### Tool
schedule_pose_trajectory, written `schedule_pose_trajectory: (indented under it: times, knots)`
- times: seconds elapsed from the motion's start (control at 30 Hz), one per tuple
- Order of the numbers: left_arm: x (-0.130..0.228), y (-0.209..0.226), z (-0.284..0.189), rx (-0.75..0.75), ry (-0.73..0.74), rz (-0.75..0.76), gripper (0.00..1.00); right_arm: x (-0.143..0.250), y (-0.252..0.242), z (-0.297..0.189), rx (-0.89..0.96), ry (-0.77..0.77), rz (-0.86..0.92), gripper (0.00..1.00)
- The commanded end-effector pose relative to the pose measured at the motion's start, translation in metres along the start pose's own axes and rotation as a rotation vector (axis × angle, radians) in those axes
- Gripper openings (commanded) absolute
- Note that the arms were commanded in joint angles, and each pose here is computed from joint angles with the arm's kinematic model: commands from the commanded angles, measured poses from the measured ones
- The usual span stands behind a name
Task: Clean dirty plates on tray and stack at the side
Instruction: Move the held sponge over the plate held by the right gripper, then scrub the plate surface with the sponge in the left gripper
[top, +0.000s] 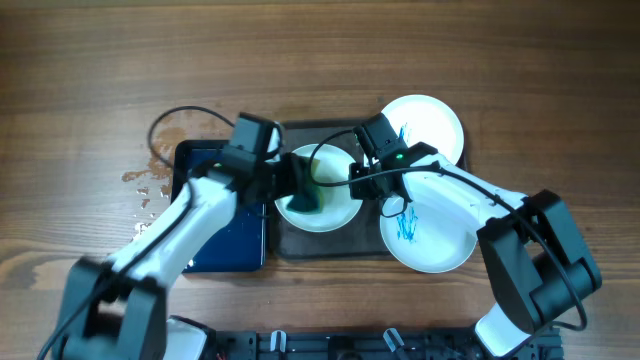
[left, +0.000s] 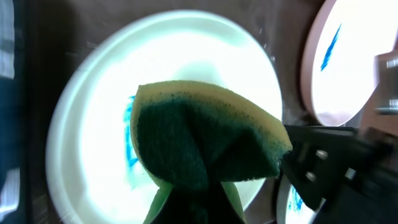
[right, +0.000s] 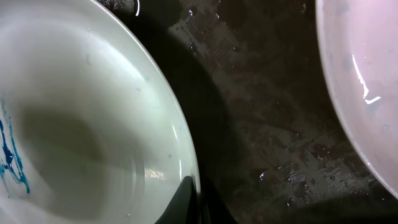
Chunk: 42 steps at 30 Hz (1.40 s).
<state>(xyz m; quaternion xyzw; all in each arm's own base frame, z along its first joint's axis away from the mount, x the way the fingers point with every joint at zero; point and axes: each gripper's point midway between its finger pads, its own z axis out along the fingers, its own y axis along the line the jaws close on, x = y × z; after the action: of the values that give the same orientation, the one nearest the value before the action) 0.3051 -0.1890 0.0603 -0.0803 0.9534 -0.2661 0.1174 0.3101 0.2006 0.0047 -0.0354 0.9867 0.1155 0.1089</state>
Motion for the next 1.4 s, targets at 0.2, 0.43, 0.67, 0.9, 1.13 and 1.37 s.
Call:
schedule_pose_trajectory:
  times: [0.2,0.43,0.67,0.9,1.13,1.37]
  knots:
    - [0.031,0.013,0.082,-0.039,0.134,0.03,0.04,0.004,-0.001,0.007,0.006,0.026,0.0,0.04]
    - [0.002,0.114,0.057,-0.477,-0.036,-0.156,0.04,0.006,-0.002,0.007,0.01,0.034,0.001,0.04]
    - [-0.001,0.161,0.022,-0.773,-0.133,-0.177,0.04,0.006,-0.002,0.007,0.009,0.032,0.005,0.04]
    - [0.007,0.18,-0.001,-0.913,-0.187,-0.283,0.04,0.006,-0.002,0.007,0.009,0.032,0.005,0.04]
    - [0.038,0.175,0.002,-0.889,-0.018,-0.277,0.04,0.006,-0.002,0.007,0.009,0.033,0.005,0.04]
    - [0.096,0.098,0.046,-0.465,0.388,0.068,0.04,0.006,-0.002,0.007,0.01,0.032,0.005,0.04]
